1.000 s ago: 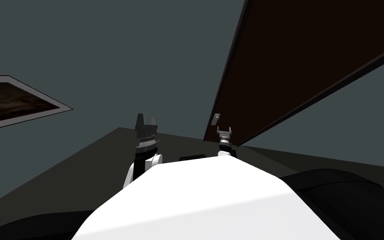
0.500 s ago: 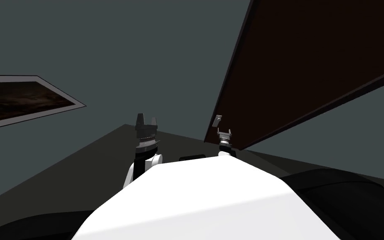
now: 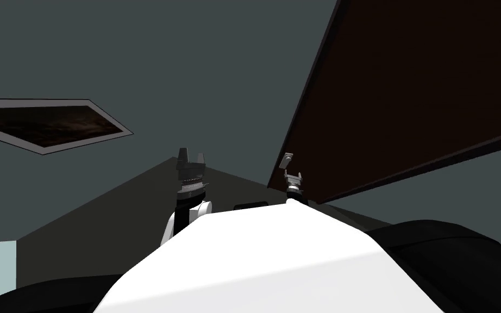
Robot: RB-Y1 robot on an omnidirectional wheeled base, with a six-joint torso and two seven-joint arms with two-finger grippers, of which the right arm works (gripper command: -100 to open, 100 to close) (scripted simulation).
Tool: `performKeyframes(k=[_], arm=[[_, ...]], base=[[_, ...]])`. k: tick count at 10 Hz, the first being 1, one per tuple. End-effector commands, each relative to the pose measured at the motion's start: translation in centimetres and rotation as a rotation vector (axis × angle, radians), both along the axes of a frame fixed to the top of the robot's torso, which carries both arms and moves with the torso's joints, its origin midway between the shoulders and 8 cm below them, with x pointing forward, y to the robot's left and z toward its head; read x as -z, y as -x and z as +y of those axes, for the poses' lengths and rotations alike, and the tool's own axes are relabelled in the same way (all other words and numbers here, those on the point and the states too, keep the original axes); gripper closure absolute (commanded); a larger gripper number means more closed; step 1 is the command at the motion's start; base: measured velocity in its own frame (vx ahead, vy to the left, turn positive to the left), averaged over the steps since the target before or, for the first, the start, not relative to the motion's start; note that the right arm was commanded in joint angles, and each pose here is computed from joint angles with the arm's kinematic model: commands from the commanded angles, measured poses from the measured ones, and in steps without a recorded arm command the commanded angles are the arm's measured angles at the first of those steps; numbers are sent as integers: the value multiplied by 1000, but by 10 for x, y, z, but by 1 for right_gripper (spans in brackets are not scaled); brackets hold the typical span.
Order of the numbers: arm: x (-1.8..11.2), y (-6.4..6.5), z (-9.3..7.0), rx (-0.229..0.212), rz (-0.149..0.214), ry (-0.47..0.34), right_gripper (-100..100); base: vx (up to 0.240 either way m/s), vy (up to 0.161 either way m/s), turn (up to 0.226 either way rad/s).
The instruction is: Pull the door open
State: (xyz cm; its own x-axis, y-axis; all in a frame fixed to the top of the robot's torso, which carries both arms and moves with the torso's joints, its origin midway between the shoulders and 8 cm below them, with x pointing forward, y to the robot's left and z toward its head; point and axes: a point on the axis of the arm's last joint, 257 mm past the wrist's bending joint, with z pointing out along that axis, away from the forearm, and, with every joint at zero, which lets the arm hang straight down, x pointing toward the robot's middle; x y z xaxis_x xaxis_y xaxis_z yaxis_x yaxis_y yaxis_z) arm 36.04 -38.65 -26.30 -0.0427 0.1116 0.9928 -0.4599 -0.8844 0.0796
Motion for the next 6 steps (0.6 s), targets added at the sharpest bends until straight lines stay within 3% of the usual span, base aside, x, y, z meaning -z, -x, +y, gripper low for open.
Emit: performKeyframes(k=[1,5,6], arm=[[13,2,-4,14,15,-45,-100],[32,8,-12,36,39,-108,-100],[28,8,-10,32,35,-98,-100]], base=[[28,-103,205],[35,-85,161],[12,-33,39]])
